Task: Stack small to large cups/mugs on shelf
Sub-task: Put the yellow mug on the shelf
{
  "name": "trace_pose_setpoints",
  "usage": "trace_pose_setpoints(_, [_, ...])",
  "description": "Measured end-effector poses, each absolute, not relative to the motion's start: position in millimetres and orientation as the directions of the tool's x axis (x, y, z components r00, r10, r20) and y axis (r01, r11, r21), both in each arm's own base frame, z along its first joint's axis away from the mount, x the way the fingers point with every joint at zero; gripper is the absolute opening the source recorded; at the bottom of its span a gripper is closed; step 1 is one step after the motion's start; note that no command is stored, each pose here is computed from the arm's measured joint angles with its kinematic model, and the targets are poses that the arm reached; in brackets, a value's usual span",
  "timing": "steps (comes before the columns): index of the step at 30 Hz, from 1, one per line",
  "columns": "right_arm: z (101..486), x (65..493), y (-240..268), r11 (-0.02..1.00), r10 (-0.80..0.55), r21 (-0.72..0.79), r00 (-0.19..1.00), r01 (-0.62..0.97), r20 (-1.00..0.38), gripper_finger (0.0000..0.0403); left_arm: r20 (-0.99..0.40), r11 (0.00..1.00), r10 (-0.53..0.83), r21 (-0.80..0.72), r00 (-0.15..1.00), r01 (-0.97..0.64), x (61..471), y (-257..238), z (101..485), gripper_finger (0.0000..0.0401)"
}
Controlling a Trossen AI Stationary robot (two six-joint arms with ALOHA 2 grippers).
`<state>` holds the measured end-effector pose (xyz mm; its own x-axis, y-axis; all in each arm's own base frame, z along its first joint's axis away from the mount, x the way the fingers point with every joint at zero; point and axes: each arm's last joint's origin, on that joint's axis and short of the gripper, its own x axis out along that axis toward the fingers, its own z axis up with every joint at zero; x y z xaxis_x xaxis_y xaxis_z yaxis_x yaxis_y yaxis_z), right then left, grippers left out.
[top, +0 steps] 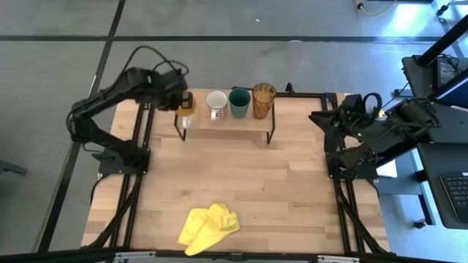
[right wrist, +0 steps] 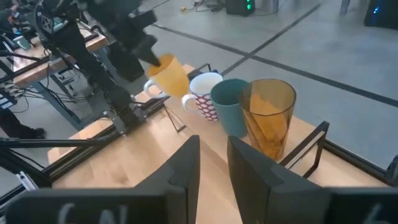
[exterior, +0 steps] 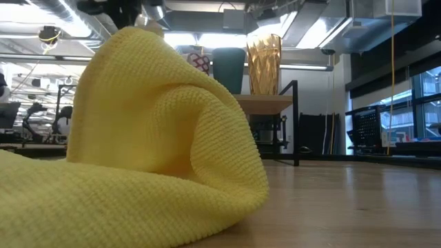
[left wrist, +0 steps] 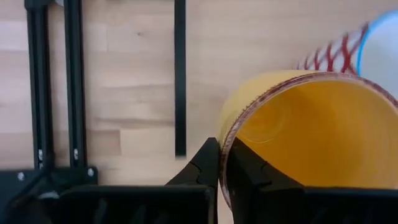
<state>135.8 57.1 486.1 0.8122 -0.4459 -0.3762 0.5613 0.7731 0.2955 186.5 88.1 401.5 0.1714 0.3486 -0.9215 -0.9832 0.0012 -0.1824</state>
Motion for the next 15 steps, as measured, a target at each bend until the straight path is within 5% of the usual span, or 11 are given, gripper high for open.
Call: trace_pose_setpoints(15, [484.8, 138.6, 59.2, 0.768, -0.433, 0.313, 0.813, 0.559, -0.389, 0.0083, -0.965, 0.097, 0.249, -0.055, 0.077, -0.994, 214.1, 149.6, 382.5, 0.0007])
